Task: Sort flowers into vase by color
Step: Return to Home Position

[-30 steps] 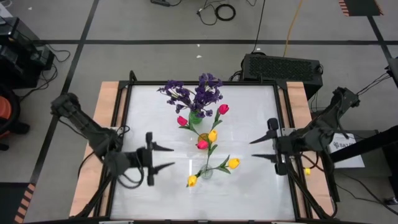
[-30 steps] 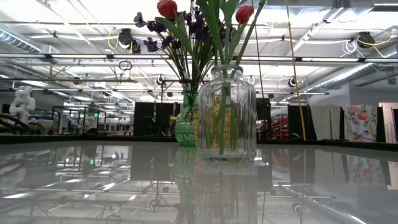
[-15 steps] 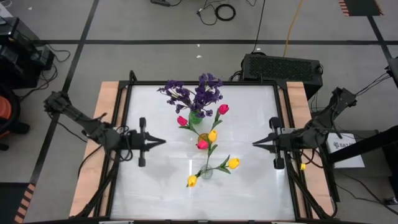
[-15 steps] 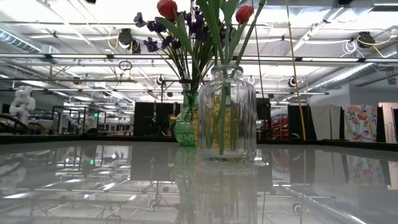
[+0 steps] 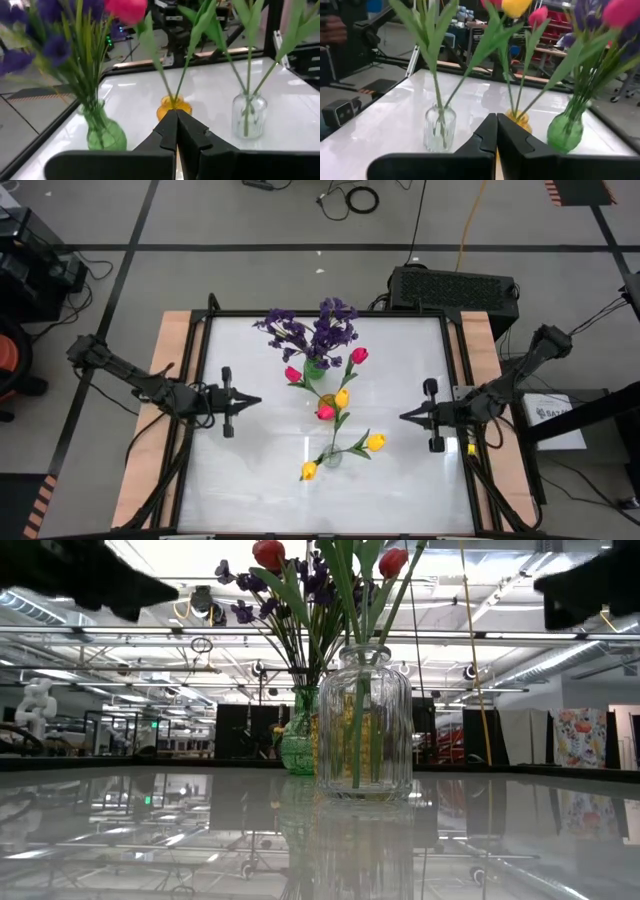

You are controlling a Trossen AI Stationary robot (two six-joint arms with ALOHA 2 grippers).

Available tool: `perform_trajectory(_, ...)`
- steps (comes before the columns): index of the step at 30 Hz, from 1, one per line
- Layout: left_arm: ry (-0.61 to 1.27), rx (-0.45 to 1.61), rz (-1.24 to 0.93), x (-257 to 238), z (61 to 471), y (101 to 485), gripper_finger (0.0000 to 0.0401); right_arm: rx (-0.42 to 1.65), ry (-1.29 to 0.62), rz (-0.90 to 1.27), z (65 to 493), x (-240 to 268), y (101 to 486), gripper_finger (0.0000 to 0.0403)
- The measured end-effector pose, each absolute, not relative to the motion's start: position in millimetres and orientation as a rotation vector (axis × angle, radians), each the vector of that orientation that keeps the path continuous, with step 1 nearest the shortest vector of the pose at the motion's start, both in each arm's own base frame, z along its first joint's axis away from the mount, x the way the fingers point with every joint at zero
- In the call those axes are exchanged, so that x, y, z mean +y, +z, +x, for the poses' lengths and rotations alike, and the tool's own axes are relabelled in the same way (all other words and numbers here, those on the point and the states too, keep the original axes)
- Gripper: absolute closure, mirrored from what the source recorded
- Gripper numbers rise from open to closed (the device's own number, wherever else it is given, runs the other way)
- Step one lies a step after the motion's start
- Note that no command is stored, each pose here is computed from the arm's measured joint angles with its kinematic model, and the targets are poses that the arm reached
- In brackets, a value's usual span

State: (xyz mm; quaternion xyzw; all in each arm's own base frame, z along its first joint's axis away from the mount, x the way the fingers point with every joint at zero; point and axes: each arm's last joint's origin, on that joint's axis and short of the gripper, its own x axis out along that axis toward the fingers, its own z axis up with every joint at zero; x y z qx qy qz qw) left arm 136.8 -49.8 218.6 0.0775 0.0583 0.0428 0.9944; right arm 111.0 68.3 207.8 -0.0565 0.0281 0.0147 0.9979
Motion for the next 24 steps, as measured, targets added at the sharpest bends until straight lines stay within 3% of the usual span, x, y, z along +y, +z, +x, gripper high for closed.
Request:
perform_trajectory(8,0.083,0.06,0.112,-36.5,129.1,188.8,0.0396,0.007,0.021,-0.061,110.9,57.1,167.5,0.0402)
perform_trajectory(24,0.022,-0.015,0.091,-15.9,116.4,174.2,0.0396,0.043,0.087,-0.004,117.9,47.1,164.5,0.0403)
